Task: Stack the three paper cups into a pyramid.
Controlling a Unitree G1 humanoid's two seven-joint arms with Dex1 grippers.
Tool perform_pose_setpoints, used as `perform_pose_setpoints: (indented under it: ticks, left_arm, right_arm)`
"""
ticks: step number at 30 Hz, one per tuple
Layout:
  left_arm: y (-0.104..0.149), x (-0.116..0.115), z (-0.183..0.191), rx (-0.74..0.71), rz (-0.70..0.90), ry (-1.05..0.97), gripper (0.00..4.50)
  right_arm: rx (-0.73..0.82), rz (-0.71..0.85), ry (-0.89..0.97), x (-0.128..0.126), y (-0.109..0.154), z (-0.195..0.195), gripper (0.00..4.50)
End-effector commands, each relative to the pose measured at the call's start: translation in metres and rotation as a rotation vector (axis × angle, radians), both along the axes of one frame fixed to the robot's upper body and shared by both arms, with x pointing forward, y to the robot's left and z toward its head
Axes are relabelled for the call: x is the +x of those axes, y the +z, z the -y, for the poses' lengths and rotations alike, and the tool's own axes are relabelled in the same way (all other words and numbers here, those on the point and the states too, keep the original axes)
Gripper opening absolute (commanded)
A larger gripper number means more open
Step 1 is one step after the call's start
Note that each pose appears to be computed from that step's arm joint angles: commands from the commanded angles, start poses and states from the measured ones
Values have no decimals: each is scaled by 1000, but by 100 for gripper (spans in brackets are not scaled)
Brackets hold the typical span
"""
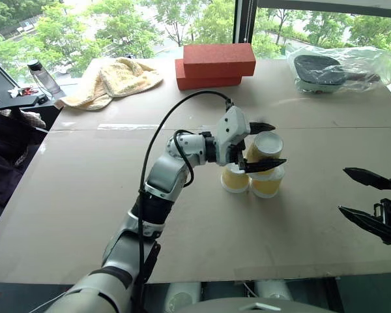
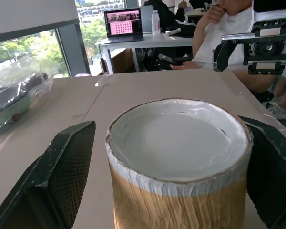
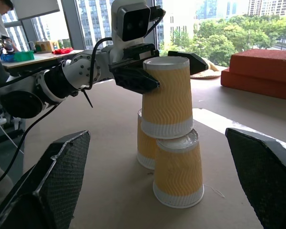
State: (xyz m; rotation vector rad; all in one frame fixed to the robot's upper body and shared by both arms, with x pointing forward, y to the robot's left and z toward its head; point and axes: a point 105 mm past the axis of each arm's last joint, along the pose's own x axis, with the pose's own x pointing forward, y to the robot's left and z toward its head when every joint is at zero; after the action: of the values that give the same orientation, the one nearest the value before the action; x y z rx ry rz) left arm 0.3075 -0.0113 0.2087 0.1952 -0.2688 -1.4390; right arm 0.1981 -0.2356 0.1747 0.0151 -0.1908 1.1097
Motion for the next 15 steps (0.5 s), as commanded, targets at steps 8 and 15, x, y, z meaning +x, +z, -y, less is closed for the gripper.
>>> perform_pose_setpoints:
  ticks: [8,15]
  left_arm:
    - [82,-27,-25,-336,87,-72,443]
    - [75,-12,-87,-271,39,160,443]
  right_arm:
    - [-14,48,7,0,4,2,450]
    - [-24,33,-72,18,-16,6,450]
